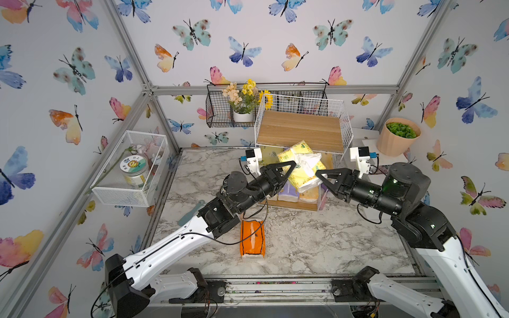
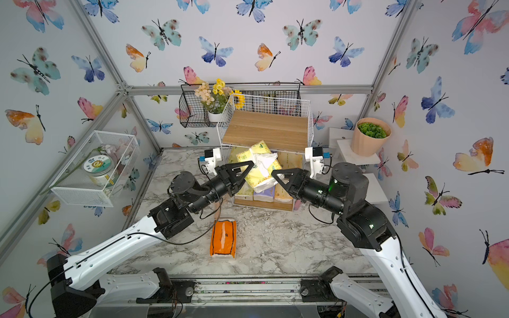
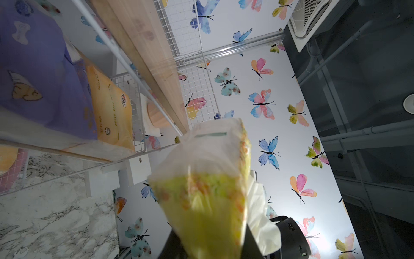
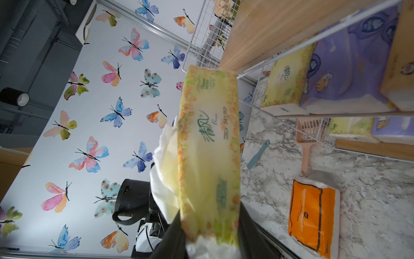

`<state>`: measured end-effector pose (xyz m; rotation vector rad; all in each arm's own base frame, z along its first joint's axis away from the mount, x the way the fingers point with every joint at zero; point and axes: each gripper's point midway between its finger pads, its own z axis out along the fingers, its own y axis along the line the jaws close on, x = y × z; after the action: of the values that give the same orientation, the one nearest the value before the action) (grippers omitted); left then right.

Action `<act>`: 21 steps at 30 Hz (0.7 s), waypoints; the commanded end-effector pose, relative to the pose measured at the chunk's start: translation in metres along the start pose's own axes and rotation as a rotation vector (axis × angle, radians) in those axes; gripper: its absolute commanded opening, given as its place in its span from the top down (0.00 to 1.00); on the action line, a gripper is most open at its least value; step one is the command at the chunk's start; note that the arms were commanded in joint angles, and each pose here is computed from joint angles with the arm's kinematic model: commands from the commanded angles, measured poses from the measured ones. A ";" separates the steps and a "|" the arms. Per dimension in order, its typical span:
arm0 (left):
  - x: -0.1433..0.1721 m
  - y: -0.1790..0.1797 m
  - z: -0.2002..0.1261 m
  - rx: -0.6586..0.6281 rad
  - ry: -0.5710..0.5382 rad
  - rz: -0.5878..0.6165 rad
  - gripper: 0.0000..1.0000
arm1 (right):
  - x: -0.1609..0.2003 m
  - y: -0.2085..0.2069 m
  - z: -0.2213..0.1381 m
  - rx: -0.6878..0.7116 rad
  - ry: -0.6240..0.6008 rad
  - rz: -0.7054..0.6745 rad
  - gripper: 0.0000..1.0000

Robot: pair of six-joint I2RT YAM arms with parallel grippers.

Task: Remove the tissue boxes from the shelf
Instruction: Pick up a box of tissues from the shelf, then place the box of tissues at the center of the board.

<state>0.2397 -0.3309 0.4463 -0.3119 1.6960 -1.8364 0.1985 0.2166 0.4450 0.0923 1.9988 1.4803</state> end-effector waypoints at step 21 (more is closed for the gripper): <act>0.106 0.231 -0.117 -0.616 0.454 0.273 0.88 | 0.048 -0.090 -0.005 0.387 0.266 -0.126 0.24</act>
<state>0.1550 -0.2881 0.1907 0.0511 2.4740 -1.2356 0.2012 0.1825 0.4018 0.0050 2.1831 1.0352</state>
